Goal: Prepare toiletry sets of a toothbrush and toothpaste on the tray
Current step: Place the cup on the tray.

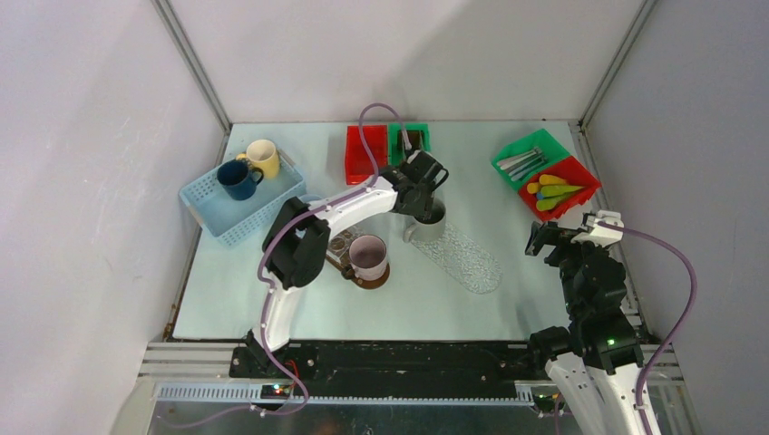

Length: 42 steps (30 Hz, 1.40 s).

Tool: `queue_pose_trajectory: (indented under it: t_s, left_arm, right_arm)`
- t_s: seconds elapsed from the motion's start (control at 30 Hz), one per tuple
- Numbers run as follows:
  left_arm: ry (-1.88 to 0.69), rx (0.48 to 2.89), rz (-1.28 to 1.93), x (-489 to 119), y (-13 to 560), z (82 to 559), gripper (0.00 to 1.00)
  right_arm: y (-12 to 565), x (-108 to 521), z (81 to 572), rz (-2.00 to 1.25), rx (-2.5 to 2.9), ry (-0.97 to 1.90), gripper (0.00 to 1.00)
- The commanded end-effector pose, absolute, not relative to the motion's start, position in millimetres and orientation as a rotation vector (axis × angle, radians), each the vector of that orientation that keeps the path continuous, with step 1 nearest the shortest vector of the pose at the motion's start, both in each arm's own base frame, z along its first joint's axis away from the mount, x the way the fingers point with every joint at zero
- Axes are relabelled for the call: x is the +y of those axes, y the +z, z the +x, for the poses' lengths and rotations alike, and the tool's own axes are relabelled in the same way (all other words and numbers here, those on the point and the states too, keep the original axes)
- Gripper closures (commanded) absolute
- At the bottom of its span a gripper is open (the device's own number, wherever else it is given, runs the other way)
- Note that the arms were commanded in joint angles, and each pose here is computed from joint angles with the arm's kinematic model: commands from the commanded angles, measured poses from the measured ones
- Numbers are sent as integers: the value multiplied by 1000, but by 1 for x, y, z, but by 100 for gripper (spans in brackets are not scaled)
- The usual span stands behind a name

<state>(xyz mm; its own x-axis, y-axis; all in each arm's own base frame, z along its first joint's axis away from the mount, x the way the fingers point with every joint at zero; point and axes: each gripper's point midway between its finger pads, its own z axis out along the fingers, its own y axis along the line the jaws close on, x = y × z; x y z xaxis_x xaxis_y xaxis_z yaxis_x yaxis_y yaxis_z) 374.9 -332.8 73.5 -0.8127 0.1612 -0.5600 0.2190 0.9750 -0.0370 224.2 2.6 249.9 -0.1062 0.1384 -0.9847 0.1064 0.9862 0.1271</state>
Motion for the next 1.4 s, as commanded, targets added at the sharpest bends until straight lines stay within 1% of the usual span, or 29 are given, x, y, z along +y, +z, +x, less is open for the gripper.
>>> queue_pose_trajectory:
  t_s: [0.0, 0.03, 0.07, 0.1, 0.13, 0.17, 0.23, 0.27, 0.4, 0.5, 0.77, 0.97, 1.03, 1.17, 1.37]
  left_arm:
    - [-232, 2415, 245, -339, 140, 384, 30]
    - [-240, 2405, 241, -338, 147, 385, 24]
    - [-254, 2385, 239, -336, 161, 386, 21]
    - [-257, 2376, 232, -333, 169, 387, 15]
    - [-270, 2348, 228, -330, 184, 389, 12]
    - [-265, 2337, 213, -323, 192, 392, 7]
    - [-274, 2303, 176, -308, 216, 397, 1]
    - [-284, 2278, 159, -300, 231, 397, 1]
    - [-263, 2235, 45, -250, 262, 407, 0]
    - [-211, 2203, -66, -200, 278, 416, 0]
    - [1, 2152, -356, -63, 287, 428, 0]
    - [143, 2099, -686, 54, 266, 428, 2]
    - [155, 2086, -780, 79, 253, 427, 2]
    - [155, 2043, -966, 118, 227, 427, 3]
    - [75, 1913, -1250, 144, 195, 431, 7]
  right_arm:
    - [259, 2, 226, 185, 1640, 30, 0]
    - [259, 2, 226, 184, 1639, 29, 1]
    - [259, 2, 226, 184, 1639, 29, 1]
    - [259, 2, 226, 184, 1641, 28, 1]
    - [259, 2, 226, 185, 1640, 27, 1]
    - [258, 2, 226, 185, 1641, 27, 1]
    - [258, 2, 226, 184, 1641, 27, 0]
    - [259, 2, 226, 185, 1639, 26, 1]
    - [258, 2, 227, 182, 1642, 22, 1]
    - [256, 1, 227, 184, 1645, 17, 0]
    - [253, 1, 228, 179, 1659, 9, 0]
    - [250, 1, 230, 178, 1672, 4, 1]
    - [249, 2, 230, 175, 1677, 3, 1]
    - [246, 2, 232, 170, 1691, 0, 1]
    - [244, 2, 233, 170, 1701, -6, 1]
